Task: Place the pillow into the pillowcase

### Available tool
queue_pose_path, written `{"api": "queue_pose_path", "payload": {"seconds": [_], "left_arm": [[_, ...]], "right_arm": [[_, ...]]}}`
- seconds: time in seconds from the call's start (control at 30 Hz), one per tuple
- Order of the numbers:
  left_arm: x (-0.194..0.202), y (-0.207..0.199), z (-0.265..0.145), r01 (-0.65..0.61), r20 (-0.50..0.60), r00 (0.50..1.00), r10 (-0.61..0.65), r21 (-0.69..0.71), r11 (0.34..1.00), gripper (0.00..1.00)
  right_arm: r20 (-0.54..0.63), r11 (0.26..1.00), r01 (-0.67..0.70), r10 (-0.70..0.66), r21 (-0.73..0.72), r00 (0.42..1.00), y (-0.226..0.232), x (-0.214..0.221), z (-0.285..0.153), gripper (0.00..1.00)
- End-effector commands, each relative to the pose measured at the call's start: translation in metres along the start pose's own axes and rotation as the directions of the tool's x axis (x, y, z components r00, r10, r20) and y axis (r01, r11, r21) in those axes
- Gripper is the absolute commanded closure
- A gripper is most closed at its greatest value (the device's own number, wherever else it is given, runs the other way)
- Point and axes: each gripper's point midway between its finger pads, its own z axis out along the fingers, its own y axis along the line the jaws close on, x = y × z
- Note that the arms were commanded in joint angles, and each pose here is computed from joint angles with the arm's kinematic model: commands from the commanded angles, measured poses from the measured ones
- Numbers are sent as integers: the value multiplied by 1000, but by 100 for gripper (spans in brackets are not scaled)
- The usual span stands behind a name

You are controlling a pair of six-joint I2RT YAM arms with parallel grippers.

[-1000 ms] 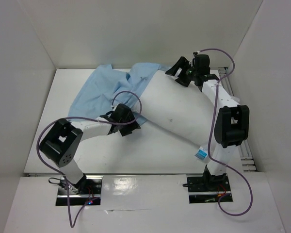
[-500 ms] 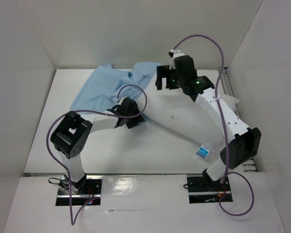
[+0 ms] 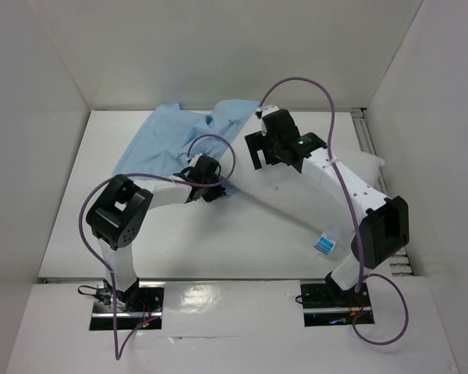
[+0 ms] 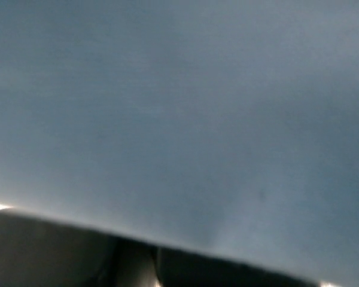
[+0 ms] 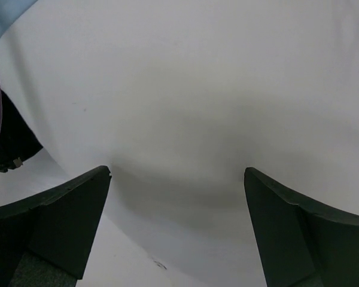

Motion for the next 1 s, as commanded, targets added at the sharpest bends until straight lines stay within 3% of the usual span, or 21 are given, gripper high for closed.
{"api": "queue_pose_path", "payload": {"seconds": [0.0,0.07,0.1,0.13,0.17,0.2,0.23,0.33,0.47,0.63,0.73,0.77,0.8,0.87,0.97], "left_arm": [[-14,5,-13,-14,42,999,14,-12,1000,100],[-18,1,-19,-26,56,998,26,8,1000,100],[-22,-5,-25,-34,68,997,32,26,999,100],[-21,-6,-28,-52,67,997,49,43,998,100],[-21,-13,-31,-63,64,996,59,71,996,100],[-19,-13,-35,-80,53,996,76,83,993,100],[-19,-23,-43,-115,50,993,109,129,985,100],[-25,-63,-70,-178,51,984,170,275,945,100],[-44,-133,-131,-249,98,968,231,493,834,100],[-43,-181,-188,-297,103,946,309,664,687,100],[-11,-179,-206,-249,13,933,359,743,621,100],[-7,-185,-215,-259,28,929,368,760,596,100],[6,-173,-213,-220,-26,928,371,767,603,100],[30,-165,-232,-201,-54,914,403,800,565,100],[71,-136,-239,-166,-147,875,462,805,570,100]], "right_arm": [[0,997,64,-64,-53,998,28,0,22,0],[-4,995,51,-51,-88,999,40,2,43,3],[-9,995,42,-43,-88,999,42,4,50,12],[-23,997,-7,5,-74,1000,37,7,59,27],[-16,998,-39,38,-49,999,34,-3,70,49],[-20,997,-75,75,-17,997,27,-8,74,96],[-15,989,-149,149,22,989,16,-15,77,100],[118,965,-252,242,74,963,-6,-64,68,100],[355,914,-393,337,97,872,-51,-157,21,100],[501,904,-423,342,54,795,-57,-219,-27,100],[423,918,-388,321,81,847,-24,-191,4,100],[395,920,-379,314,96,863,-22,-178,17,100],[311,919,-375,324,120,894,-11,-139,47,100],[249,918,-387,354,92,901,2,-109,73,100],[126,903,-427,417,58,900,21,-55,103,100]]}}
